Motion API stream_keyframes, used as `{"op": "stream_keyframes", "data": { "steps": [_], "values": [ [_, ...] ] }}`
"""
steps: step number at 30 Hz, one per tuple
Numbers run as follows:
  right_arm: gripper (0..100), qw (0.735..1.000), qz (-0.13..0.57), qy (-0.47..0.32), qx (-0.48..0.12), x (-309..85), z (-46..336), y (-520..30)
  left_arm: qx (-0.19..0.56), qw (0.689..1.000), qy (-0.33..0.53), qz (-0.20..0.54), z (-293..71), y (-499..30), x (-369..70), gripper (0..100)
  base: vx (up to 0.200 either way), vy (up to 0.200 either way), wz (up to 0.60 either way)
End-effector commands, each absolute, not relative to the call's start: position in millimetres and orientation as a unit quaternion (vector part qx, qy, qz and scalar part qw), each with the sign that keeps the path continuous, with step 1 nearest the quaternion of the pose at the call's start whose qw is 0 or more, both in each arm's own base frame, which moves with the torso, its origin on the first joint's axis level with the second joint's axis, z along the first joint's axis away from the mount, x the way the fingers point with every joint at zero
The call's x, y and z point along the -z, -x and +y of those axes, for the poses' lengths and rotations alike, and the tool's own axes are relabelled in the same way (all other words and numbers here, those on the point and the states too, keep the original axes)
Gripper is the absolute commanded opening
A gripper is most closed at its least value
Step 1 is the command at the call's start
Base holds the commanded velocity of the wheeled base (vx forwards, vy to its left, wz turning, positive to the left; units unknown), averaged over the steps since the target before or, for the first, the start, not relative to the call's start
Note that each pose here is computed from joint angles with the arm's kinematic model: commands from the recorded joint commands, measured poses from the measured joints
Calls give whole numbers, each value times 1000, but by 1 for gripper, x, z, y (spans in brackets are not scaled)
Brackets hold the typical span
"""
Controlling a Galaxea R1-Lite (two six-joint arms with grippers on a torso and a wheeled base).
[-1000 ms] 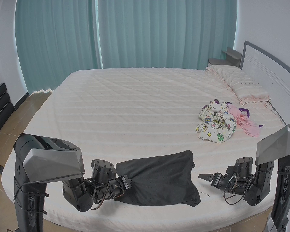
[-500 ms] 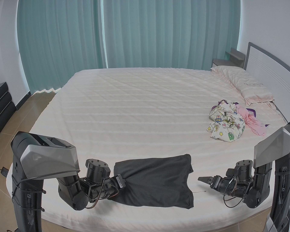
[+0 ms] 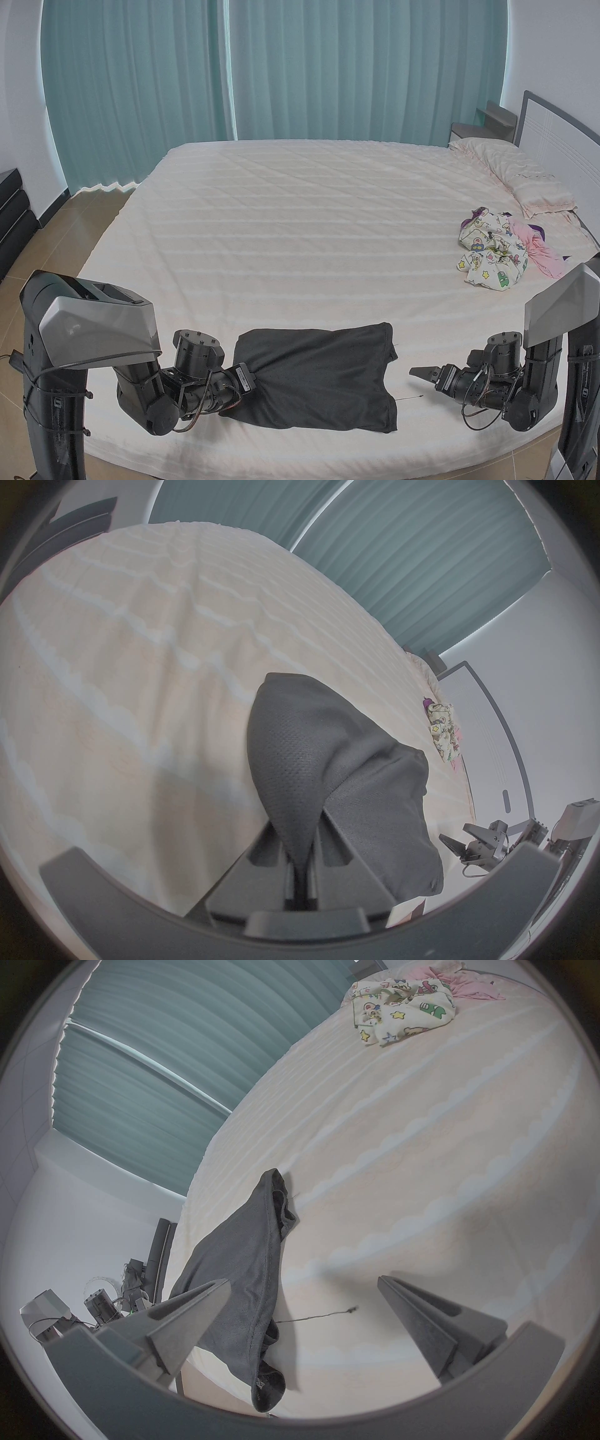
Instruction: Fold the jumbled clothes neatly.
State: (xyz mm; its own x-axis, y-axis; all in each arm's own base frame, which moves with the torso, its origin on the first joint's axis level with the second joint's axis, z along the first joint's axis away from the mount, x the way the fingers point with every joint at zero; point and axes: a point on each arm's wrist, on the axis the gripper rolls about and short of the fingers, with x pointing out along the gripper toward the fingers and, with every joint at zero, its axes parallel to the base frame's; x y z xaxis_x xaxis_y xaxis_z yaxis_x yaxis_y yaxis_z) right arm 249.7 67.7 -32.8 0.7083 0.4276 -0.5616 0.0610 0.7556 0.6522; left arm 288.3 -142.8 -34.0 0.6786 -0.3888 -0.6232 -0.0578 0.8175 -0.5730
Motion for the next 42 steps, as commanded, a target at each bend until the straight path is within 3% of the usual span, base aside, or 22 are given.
{"op": "stream_keyframes", "data": {
  "steps": [1,12,13,21,28,33,40,41,42],
  "values": [
    [100,862,367,-333,-107,33,68,-250,94,870,286,390,-142,-287,34,0,0,200,0],
    [100,862,366,-333,-107,33,68,-251,93,867,284,398,-142,-283,36,0,0,18,0],
    [100,862,366,-333,-106,34,68,-251,94,867,283,399,-142,-281,37,100,0,0,0],
    [100,862,367,-332,-110,33,70,-250,94,867,275,405,-143,-276,38,100,0,0,0],
    [100,854,387,-314,-148,34,93,-238,84,880,317,343,-120,-291,17,100,0,0,0],
    [100,853,407,-275,-174,39,126,-220,130,852,365,351,-104,-289,-2,100,0,0,0],
    [100,848,435,-249,-173,49,131,-206,151,837,381,362,-91,-291,-4,100,0,0,0],
    [0,846,445,-235,-176,50,130,-200,150,837,381,362,-91,-291,-4,100,0,0,0],
    [0,846,447,-227,-178,51,130,-199,150,837,381,363,-91,-291,-3,100,0,0,0]
  ]
}}
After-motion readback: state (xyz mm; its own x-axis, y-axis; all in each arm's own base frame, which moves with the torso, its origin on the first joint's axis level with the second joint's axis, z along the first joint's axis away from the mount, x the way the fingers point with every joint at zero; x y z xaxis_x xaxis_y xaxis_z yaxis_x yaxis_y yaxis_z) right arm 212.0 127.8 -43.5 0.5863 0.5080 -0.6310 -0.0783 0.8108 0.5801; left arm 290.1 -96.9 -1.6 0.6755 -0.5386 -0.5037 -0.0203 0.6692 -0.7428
